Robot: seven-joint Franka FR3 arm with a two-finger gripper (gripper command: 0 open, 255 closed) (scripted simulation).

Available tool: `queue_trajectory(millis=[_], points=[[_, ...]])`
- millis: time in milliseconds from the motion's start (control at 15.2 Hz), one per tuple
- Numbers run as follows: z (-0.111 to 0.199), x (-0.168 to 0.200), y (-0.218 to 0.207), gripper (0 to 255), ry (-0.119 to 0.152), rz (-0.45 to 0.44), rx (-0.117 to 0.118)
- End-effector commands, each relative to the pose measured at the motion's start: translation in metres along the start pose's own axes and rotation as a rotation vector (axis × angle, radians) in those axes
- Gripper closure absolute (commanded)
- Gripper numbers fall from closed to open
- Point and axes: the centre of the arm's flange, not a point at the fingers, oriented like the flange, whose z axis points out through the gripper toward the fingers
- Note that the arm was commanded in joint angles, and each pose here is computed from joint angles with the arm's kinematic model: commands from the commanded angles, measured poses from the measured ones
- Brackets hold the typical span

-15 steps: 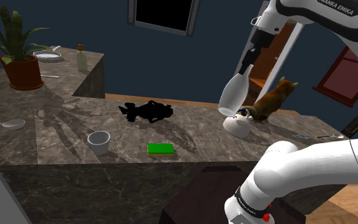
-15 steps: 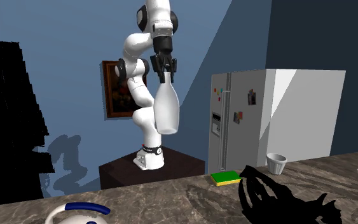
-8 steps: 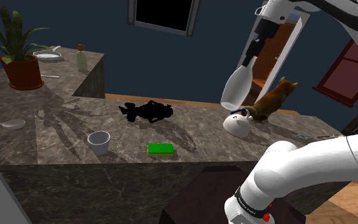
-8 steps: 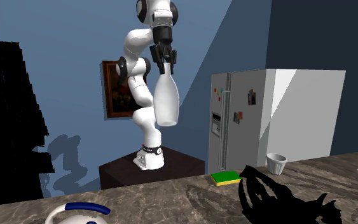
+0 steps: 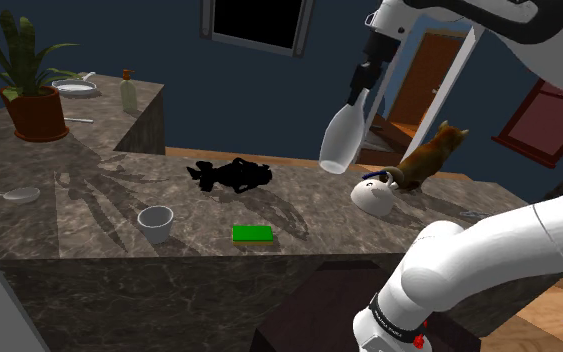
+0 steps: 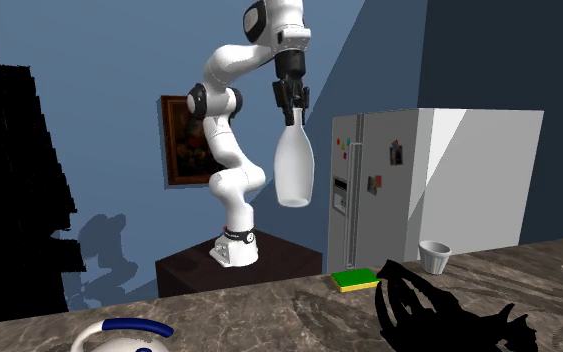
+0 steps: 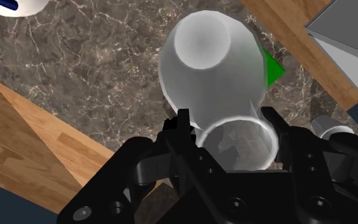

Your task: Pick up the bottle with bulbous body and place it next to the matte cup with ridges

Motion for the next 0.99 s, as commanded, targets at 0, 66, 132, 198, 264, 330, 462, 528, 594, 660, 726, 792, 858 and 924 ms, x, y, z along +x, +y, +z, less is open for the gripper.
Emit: queue_trajectory(millis=[0, 66, 132, 198, 264, 330, 462, 528, 594, 660, 726, 792, 858, 924], points=[[0.011, 0.021, -0.014, 255, 0.001, 0.000, 0.000], [0.016, 0.032, -0.021, 255, 0.001, 0.000, 0.000], [0.021, 0.042, -0.027, 255, 0.001, 0.000, 0.000], [0.026, 0.052, -0.034, 255, 0.001, 0.000, 0.000], [0.031, 0.062, -0.040, 255, 0.001, 0.000, 0.000], [0.036, 0.072, -0.047, 255, 0.001, 0.000, 0.000], [0.047, 0.093, -0.060, 255, 0.001, 0.000, 0.000], [0.052, 0.103, -0.067, 255, 0.001, 0.000, 0.000], [0.057, 0.113, -0.074, 255, 0.001, 0.000, 0.000], [0.062, 0.123, -0.080, 255, 0.001, 0.000, 0.000], [0.067, 0.134, -0.087, 255, 0.001, 0.000, 0.000], [0.072, 0.144, -0.094, 255, 0.001, 0.000, 0.000], [0.077, 0.154, -0.100, 255, 0.001, 0.000, 0.000], [0.082, 0.164, -0.107, 255, 0.001, 0.000, 0.000]])
